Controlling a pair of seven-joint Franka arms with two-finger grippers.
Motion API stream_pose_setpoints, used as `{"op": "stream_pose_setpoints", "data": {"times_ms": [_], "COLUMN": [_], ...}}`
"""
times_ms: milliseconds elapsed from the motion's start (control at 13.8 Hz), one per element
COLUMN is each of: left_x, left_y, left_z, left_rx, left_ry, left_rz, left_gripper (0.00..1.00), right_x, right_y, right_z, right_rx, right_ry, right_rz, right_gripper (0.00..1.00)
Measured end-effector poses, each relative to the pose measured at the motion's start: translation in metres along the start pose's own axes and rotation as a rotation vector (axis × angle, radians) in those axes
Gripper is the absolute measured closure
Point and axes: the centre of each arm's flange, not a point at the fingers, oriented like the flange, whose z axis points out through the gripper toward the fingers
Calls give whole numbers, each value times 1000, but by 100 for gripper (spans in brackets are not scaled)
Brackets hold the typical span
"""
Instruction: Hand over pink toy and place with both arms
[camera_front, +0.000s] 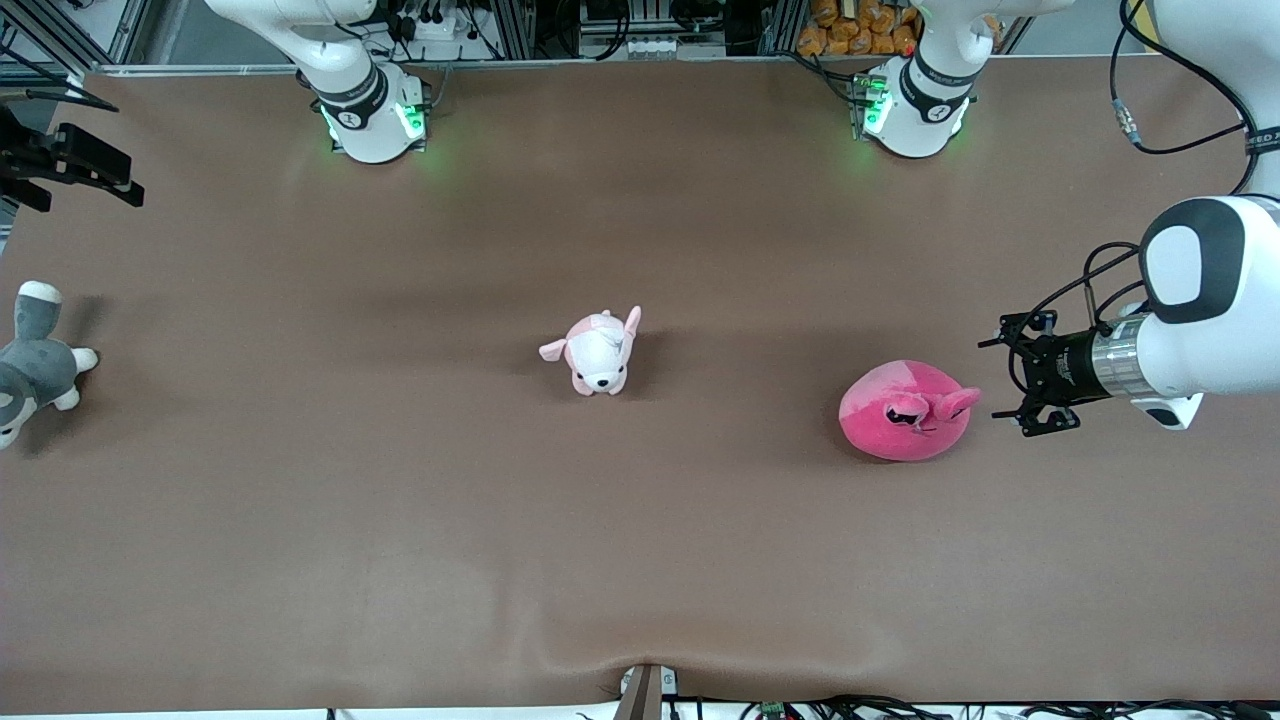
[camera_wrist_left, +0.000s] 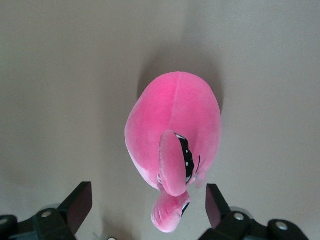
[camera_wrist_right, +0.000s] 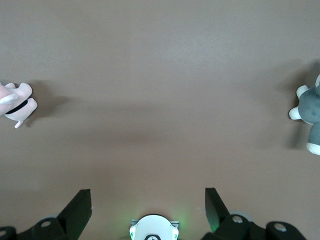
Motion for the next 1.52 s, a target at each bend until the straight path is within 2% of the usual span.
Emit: {"op": "stream_pose_setpoints", "data": {"times_ms": [217,361,506,722,867,1373,1445,1517], "left_x": [0,1,3,4,5,8,9,10], "left_y": [3,7,10,10,11,18,18,19], "left_z": [3,12,23,33,34,46,48,51], "left_rx": [-17,-22,-19,-13,-17,-36,-38,-43], "left_ry": [-17,-31,-31,-29,-28,-25,-25,-24], "left_rz": [-7,-17,-23,-28,-29,-38,-39,-41], "left_gripper": [0,0,3,6,14,26,33,33], "right_x": [0,0,0,-2,-5,-2,-2,-2], "right_y": [-1,-3,-7,-10,-8,-6,-6,-7], "right_z": [0,0,0,2,5,11,11,11], "right_rx": [19,30,37,44,53,56,56,56], "right_ry": [-1,-3,-5,-27,-54,-73,-74,-74], "right_rz": [7,59,115,137,147,226,245,261], "right_gripper": [0,0,0,0,0,0,0,0]}}
